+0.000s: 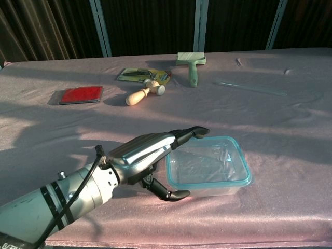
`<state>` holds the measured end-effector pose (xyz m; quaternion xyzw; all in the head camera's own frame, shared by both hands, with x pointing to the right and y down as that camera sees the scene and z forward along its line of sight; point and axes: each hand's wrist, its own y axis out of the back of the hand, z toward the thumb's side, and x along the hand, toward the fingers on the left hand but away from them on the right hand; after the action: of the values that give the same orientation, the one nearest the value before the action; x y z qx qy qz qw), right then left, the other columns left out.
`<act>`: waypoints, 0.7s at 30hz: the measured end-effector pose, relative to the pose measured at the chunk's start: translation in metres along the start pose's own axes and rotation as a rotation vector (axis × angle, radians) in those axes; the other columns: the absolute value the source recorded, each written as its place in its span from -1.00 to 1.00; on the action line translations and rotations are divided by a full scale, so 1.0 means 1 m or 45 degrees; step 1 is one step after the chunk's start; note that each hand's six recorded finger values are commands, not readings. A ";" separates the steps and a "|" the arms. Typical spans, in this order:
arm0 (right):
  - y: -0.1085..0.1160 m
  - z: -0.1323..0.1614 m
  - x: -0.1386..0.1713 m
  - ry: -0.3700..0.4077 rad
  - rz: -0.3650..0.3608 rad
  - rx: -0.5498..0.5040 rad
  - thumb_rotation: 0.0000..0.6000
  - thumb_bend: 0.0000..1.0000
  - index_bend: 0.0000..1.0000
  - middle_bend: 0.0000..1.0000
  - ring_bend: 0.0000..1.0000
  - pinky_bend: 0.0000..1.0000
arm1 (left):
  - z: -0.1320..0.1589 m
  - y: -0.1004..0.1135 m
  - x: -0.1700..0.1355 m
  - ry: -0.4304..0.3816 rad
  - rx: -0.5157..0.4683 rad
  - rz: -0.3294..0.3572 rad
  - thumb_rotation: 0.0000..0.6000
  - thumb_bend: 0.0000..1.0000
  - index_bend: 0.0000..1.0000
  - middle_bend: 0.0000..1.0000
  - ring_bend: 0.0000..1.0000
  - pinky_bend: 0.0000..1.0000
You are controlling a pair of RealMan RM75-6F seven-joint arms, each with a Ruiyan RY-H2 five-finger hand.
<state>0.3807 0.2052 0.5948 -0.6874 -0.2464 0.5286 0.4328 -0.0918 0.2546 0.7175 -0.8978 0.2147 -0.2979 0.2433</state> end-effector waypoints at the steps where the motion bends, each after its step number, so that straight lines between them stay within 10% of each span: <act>1: -0.005 0.007 -0.007 0.041 0.013 -0.002 1.00 -0.41 -0.23 -1.00 -1.00 -1.00 | 0.002 -0.001 0.001 -0.008 -0.001 0.005 1.00 -0.44 -1.00 0.04 -0.12 -0.40; 21: -0.068 0.115 -0.048 0.601 0.125 -0.461 1.00 -0.26 0.15 -0.94 -1.00 -1.00 | 0.006 -0.009 0.010 -0.025 -0.009 0.004 1.00 -0.44 -1.00 0.06 -0.12 -0.38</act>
<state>0.2651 0.2398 0.6697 -0.8684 -0.1957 0.3218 0.3226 -0.0787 0.2587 0.7226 -0.9012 0.2148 -0.2878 0.2426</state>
